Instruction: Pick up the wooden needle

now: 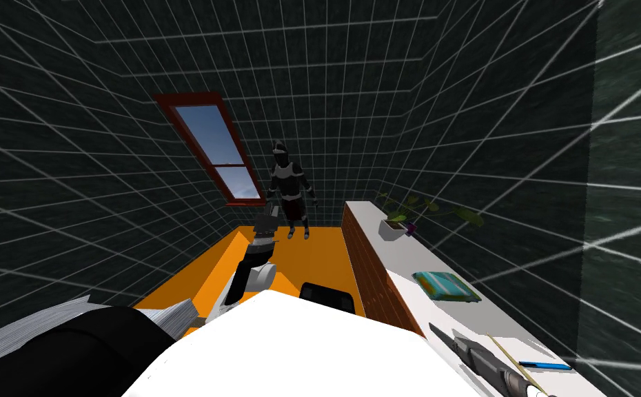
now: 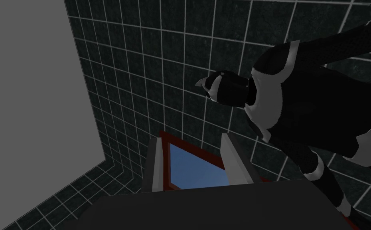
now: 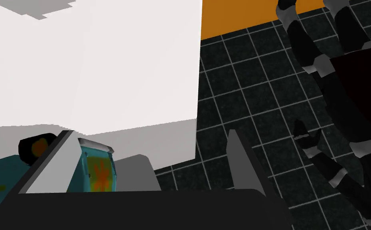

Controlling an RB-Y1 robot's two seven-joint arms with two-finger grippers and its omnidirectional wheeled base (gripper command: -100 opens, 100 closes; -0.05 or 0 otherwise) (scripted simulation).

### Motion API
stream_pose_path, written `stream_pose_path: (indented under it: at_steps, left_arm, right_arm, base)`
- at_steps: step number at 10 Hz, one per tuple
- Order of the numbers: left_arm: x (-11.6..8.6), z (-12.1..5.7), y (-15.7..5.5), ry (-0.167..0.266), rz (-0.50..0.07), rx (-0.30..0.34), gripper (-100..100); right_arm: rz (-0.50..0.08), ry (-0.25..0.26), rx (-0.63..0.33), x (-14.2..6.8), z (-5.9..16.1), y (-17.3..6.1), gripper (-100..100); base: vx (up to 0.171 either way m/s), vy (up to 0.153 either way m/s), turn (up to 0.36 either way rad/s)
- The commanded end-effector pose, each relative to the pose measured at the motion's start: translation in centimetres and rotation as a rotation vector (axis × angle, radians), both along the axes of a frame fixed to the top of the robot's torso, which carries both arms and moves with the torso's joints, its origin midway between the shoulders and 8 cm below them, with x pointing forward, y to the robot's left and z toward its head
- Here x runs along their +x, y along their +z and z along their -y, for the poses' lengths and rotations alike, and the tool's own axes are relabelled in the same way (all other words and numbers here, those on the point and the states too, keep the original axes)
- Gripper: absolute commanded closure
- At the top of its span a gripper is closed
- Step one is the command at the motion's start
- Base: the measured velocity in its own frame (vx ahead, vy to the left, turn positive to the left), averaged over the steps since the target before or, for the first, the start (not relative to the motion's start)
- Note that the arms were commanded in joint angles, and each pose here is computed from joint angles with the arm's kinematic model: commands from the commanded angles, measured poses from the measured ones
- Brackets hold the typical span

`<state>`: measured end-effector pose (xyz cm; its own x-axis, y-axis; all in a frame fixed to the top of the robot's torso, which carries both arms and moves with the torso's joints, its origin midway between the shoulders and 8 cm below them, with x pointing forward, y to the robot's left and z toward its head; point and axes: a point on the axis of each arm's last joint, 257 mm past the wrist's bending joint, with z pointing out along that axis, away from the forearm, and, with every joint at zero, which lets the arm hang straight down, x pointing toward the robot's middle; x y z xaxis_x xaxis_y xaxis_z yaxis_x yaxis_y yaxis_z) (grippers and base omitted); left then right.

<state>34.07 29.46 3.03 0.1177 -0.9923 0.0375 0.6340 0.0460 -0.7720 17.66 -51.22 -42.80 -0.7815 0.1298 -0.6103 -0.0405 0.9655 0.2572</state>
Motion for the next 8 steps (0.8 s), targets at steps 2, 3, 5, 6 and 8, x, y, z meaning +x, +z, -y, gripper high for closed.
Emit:
stream_pose_path:
  at_steps: [2,3,5,6,8]
  left_arm:
    - [0.0,0.0,0.0,0.0,0.0,0.0,0]
    - [0.0,0.0,0.0,0.0,0.0,0.0,0]
    - [0.0,0.0,0.0,0.0,0.0,0.0,0]
    - [0.0,0.0,0.0,0.0,0.0,0.0,0]
    - [0.0,0.0,0.0,0.0,0.0,0.0,0]
  right_arm:
    - [-0.059,0.002,-0.059,-2.6,2.6,-0.5,-100]
    - [-0.105,0.009,-0.099,-4.6,4.2,-0.8,-100]
    - [-0.149,0.015,-0.136,-6.6,5.7,-1.1,-100]
    - [-0.195,0.017,-0.173,-8.8,7.3,-1.3,-100]
    - [-0.24,0.018,-0.208,-10.9,8.8,-1.5,-100]
  base:
    - [0.056,-0.066,0.064]
    - [0.058,-0.068,0.084]
    - [0.055,-0.066,0.06]
    - [0.089,-0.106,0.11]
    - [0.088,-0.129,0.051]
